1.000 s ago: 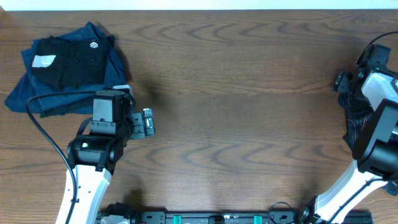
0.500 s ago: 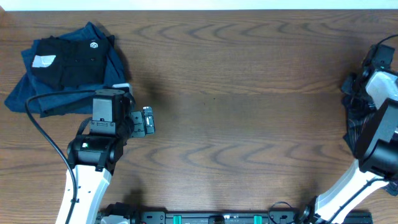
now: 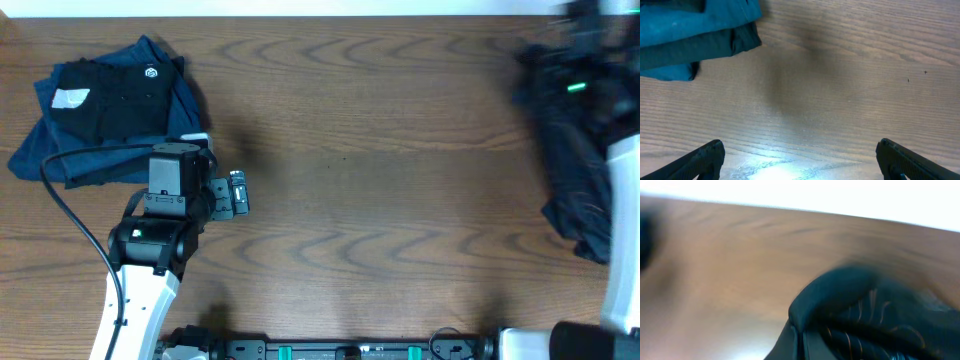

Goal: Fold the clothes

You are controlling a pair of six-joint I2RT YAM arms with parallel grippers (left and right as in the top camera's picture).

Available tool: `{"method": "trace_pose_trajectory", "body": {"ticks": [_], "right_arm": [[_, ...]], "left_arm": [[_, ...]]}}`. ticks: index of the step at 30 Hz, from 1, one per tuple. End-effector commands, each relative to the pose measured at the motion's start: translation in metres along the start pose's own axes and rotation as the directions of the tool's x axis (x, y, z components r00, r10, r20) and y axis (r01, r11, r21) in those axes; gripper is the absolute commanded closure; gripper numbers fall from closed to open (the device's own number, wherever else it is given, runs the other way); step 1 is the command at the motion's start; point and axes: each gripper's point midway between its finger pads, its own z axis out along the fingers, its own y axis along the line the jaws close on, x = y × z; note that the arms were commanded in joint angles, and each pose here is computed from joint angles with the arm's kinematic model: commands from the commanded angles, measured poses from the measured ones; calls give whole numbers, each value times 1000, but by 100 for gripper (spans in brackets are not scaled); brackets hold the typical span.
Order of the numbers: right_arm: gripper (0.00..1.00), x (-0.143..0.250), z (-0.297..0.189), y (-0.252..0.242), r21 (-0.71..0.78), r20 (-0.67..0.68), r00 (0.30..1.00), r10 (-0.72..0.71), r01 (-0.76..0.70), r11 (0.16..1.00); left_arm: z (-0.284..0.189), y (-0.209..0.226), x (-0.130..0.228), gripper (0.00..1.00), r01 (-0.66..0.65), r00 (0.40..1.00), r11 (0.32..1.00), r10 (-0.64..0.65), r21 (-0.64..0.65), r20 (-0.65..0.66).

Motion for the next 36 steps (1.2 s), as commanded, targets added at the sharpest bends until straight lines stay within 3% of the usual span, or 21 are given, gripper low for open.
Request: {"method": "trace_pose_trajectory", "body": {"ticks": [1,4,9,11,12,14,20,22,24,29,33,36], "right_arm": [[97,22,36,81,-216,-79,957,-281,259,942],[97,42,69,118,-255,-167,916,-365,318,913],[94,64,122,149,-294,-253,885,-391,314,903],[83,70,136,151,-296,-270,879,-392,312,903],[72,72,146,148,-271,-292,884,-365,289,918],[63,74,155,141,-212,-324,896,-304,244,946],[59,58,139,91,65,-326,939,-113,141,988],[54,51,124,70,168,-299,954,-33,87,982],[42,47,107,48,266,-265,962,67,6,964],[35,62,79,15,317,-283,934,218,-123,940],[35,82,66,-10,375,-329,893,308,-176,910],[34,90,58,-27,409,-328,873,361,-214,887]], "left_arm": [[-5,0,-8,2,16,1000,1000,-17,2,22],[-5,0,-8,2,16,1000,1000,-16,2,21],[-5,0,-8,2,16,1000,1000,-16,1,21],[-5,0,-7,2,16,1000,1000,-16,1,18],[-5,0,-6,2,16,1000,1000,-16,0,16],[-5,0,-5,2,16,1000,1000,-16,-1,8],[-5,2,5,2,15,999,1000,-15,-10,-29],[-5,2,5,2,15,999,1000,-16,-9,-29],[-5,2,4,2,33,999,999,-33,-9,-25],[-2,-2,-3,2,204,979,979,-204,11,-5],[8,-34,1,2,212,976,962,-199,171,-90],[23,-49,13,2,244,960,948,-207,206,-188]]}}
